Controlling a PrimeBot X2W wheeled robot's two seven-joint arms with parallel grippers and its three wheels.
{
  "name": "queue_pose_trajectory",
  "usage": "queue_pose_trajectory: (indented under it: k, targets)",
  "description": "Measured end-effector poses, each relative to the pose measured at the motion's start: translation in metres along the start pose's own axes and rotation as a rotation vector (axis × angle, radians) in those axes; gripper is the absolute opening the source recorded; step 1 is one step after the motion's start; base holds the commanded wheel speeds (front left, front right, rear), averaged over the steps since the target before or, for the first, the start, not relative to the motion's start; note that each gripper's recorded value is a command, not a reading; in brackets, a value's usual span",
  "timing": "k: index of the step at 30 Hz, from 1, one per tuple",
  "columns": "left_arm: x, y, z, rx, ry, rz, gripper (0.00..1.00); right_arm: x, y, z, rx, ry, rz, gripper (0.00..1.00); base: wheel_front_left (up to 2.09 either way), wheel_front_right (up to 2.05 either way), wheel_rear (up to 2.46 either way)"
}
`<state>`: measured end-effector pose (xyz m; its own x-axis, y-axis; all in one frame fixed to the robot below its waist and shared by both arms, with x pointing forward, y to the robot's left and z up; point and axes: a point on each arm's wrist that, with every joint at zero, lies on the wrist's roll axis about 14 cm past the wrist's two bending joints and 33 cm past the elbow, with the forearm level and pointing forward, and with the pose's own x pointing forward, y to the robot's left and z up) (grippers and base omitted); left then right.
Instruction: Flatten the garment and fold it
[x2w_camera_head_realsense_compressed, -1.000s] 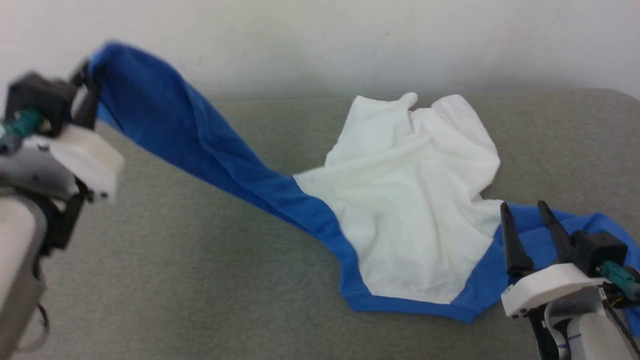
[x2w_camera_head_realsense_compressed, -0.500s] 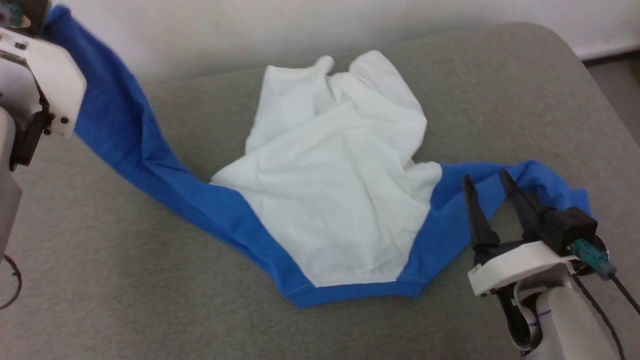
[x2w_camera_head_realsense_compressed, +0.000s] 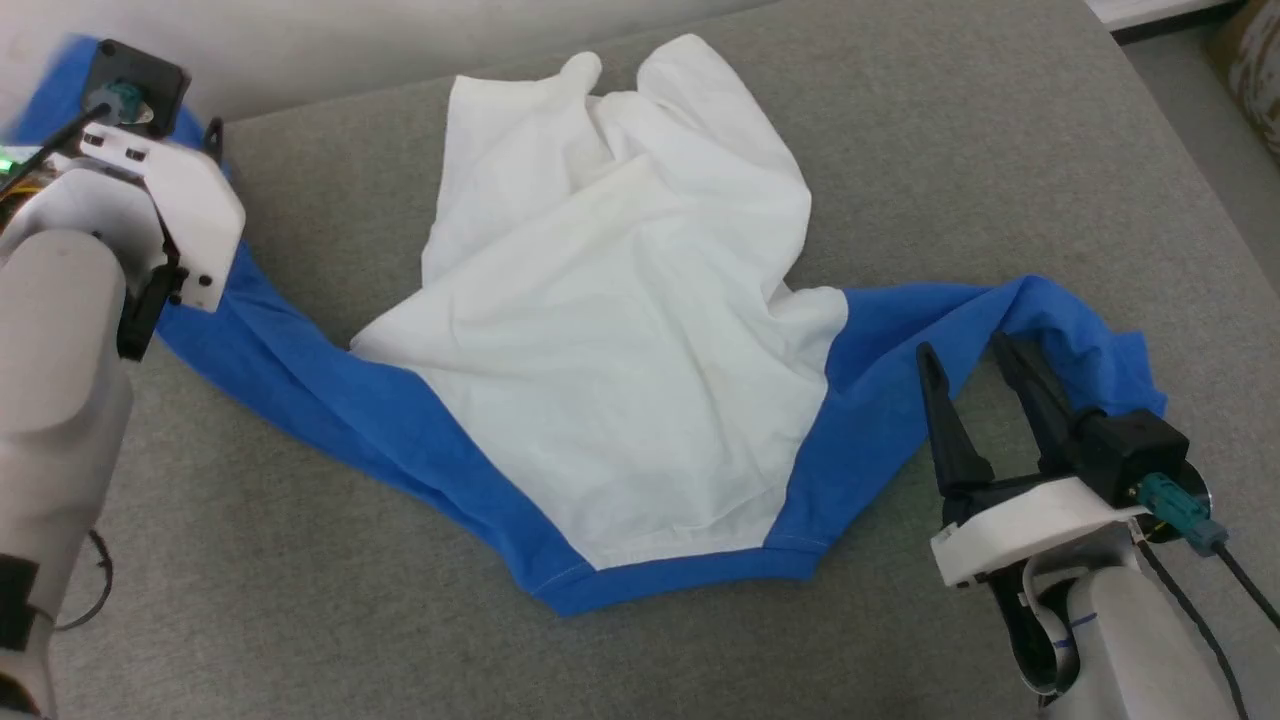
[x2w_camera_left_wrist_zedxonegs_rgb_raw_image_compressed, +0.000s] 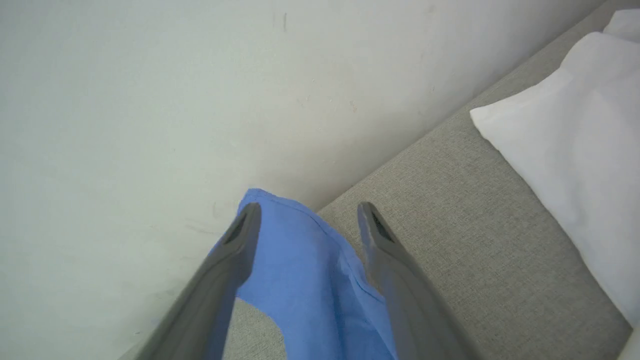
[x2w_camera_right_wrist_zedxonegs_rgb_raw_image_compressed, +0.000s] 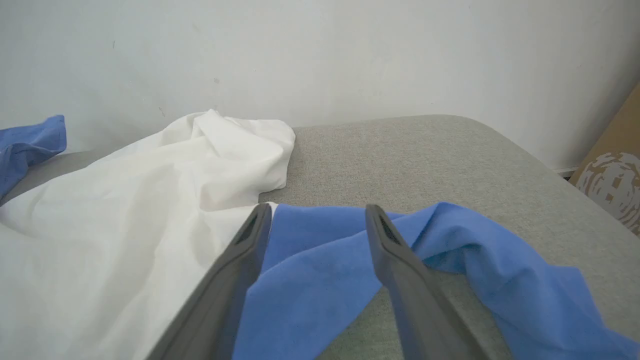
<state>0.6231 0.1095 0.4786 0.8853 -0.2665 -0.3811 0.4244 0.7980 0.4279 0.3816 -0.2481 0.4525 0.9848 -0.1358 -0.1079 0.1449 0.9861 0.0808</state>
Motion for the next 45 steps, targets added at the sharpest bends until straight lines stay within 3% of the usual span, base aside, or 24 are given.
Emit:
queue_pose_trajectory:
  k: [11, 16, 22, 31, 38, 45]
  targets:
    - [-0.05, 0.015, 0.073, -0.108, -0.352, 0.064, 1.0, -0.006, 0.001, 0.015, -0.003, -0.034, 0.007, 1.0, 0.0, 0.0, 0.0]
    - [-0.094, 0.003, 0.065, -0.163, -0.408, 0.069, 1.0, -0.014, 0.004, 0.024, -0.003, -0.05, 0.023, 1.0, 0.0, 0.0, 0.0]
    - [-0.145, -0.034, 0.011, -0.267, -0.309, 0.041, 1.0, -0.021, 0.021, 0.033, -0.007, -0.069, 0.076, 1.0, 0.0, 0.0, 0.0]
    - [-0.203, -0.128, -0.054, -0.435, -0.049, -0.125, 1.0, -0.022, 0.049, 0.044, -0.003, -0.093, 0.157, 1.0, 0.0, 0.0, 0.0]
    - [-0.2, -0.174, -0.056, -0.511, 0.06, -0.239, 1.0, -0.016, 0.053, 0.036, -0.005, -0.065, 0.165, 1.0, 0.0, 0.0, 0.0]
    - [-0.171, -0.189, -0.047, -0.575, 0.11, -0.269, 1.0, -0.005, 0.051, 0.023, -0.006, -0.031, 0.156, 1.0, 0.0, 0.0, 0.0]
